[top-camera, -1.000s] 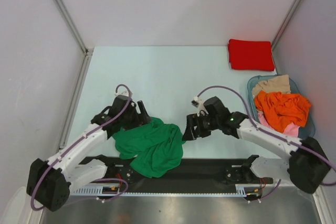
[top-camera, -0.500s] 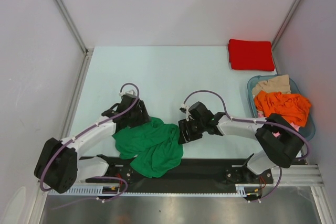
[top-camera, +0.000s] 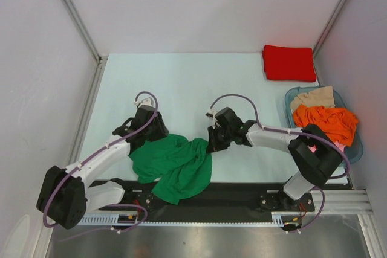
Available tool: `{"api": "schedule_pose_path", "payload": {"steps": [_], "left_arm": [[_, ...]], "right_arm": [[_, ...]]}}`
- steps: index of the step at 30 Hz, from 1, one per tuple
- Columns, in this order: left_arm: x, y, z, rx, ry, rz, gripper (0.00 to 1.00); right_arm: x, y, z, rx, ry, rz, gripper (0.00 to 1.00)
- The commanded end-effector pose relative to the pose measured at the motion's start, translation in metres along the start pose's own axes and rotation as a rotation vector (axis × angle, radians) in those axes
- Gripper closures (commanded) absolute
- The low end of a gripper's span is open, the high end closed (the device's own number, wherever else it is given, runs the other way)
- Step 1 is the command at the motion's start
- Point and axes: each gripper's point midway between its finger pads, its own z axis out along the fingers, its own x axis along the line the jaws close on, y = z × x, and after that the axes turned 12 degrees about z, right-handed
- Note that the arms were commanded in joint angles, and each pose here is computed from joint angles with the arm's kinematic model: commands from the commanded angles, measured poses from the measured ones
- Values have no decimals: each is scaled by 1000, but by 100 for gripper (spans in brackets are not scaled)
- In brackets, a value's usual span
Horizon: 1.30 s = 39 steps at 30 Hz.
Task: Fold and stack the t-shirts
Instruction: Flatten the tshirt out
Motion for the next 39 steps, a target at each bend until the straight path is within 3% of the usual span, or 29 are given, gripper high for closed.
{"api": "schedule_pose_path", "payload": {"steps": [1, 2, 5, 10, 14, 19, 23, 26, 30, 34, 35, 39], "left_arm": [[-24, 29, -6, -28, -99, 14, 39], [-25, 22, -3, -1, -109, 11, 24], [-29, 6, -4, 42, -153, 2, 19], [-29, -5, -1, 54, -149, 18, 21], [-25, -27, 14, 136, -130, 20, 39], [-21, -31, 26, 146, -108, 39, 48], [-21, -13, 22, 107, -88, 69, 87], [-19, 41, 6, -24, -28, 117, 100], [-12, 120, -23, -190, 55, 172, 100], [-15, 202, -66, -360, 54, 181, 100], [-19, 235, -90, -444, 49, 184, 100], [-31, 288, -151, -596, 35, 217, 100]], "right_arm": [[8, 31, -15, -61, 14, -16, 100], [11, 30, -17, -62, 20, -30, 100], [14, 20, -20, -60, 16, -53, 100], [14, 9, -21, -53, 26, -44, 100], [14, 9, -25, -67, 23, -53, 100], [11, 18, -34, -94, 14, -53, 100], [2, 33, -42, -130, -10, -34, 100], [-18, 59, -52, -180, -75, 5, 100], [-37, 116, -77, -282, -137, 58, 100], [-22, 210, -141, -473, -189, -14, 100], [-29, 220, -155, -477, -232, -5, 100], [2, 264, -234, -641, -280, -83, 100]]}}
